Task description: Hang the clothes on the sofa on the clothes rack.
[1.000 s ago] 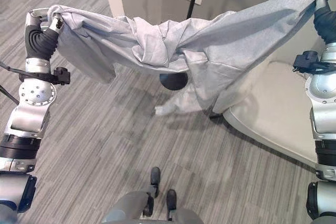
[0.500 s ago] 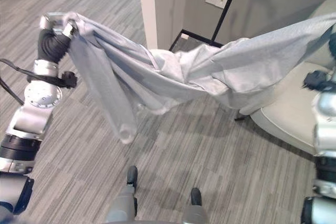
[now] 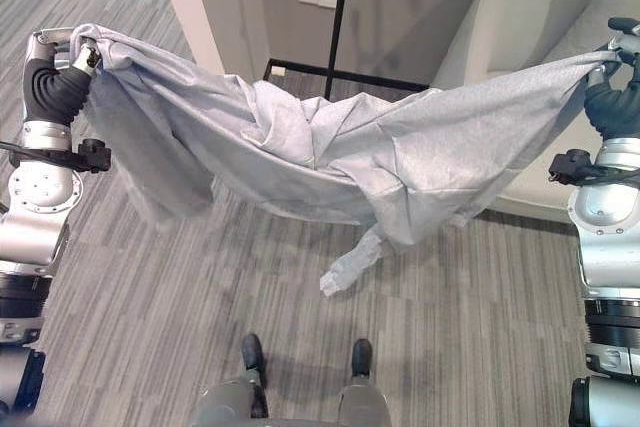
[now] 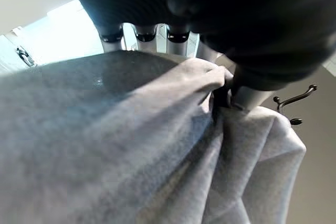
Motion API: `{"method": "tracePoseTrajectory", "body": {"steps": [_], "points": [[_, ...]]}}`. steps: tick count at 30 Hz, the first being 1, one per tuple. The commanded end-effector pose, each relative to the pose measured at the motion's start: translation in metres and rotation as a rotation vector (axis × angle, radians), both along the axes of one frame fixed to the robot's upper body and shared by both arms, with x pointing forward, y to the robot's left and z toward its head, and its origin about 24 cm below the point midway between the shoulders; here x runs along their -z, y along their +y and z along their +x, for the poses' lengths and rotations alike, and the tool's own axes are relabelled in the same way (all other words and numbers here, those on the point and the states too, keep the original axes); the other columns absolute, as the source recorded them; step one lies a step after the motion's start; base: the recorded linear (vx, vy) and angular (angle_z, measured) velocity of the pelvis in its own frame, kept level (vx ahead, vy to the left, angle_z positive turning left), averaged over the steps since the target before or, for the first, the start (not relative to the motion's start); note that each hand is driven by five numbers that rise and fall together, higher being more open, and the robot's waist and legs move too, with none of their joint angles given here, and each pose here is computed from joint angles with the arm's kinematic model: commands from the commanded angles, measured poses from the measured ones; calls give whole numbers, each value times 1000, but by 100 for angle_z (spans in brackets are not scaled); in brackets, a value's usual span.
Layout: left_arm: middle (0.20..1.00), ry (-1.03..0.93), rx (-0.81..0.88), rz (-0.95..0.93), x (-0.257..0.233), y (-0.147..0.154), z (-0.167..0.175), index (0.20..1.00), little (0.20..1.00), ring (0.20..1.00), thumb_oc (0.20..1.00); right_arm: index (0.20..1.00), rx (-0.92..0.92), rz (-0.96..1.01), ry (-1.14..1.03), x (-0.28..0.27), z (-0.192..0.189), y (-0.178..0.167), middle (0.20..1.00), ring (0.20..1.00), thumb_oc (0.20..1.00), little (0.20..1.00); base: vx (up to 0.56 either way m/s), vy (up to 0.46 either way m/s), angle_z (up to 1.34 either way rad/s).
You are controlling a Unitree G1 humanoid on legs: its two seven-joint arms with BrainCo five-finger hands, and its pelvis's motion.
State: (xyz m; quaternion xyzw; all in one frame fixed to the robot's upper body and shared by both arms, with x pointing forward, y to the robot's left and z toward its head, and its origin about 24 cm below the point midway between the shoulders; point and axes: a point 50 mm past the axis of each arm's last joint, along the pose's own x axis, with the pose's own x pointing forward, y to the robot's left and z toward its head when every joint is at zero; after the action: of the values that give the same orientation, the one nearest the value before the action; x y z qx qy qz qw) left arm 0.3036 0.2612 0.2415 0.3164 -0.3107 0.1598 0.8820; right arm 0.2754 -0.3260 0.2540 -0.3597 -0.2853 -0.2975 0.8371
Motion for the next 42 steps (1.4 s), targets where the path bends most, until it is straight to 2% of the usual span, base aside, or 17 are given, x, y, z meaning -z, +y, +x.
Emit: {"method": "tracePoseTrajectory", "body": {"steps": [1,15,30,31,42], "points": [[200,-129,-8,-17,-22,2,-7,200,200,200,200,200,12,-70,-84,-26,-6,-1,200,200,200,200,56,-48,-3],[200,-73,-21,-38,-2,2,-8,200,200,200,200,200,26,-10,-46,-4,-11,-5,200,200,200,200,13,3,4],[200,-180,-20,46,-44,-3,-3,200,200,200,200,200,82,-96,-178,-55,-18,-10,200,200,200,200,9,52,0],[200,52,78,-9,8,-18,15,200,200,200,200,200,-69,244,78,47,-5,-14,200,200,200,200,31,24,-1],[200,99,114,-44,23,-25,17,200,200,200,200,200,-50,152,78,33,-8,-15,200,200,200,200,17,-23,1]]}}
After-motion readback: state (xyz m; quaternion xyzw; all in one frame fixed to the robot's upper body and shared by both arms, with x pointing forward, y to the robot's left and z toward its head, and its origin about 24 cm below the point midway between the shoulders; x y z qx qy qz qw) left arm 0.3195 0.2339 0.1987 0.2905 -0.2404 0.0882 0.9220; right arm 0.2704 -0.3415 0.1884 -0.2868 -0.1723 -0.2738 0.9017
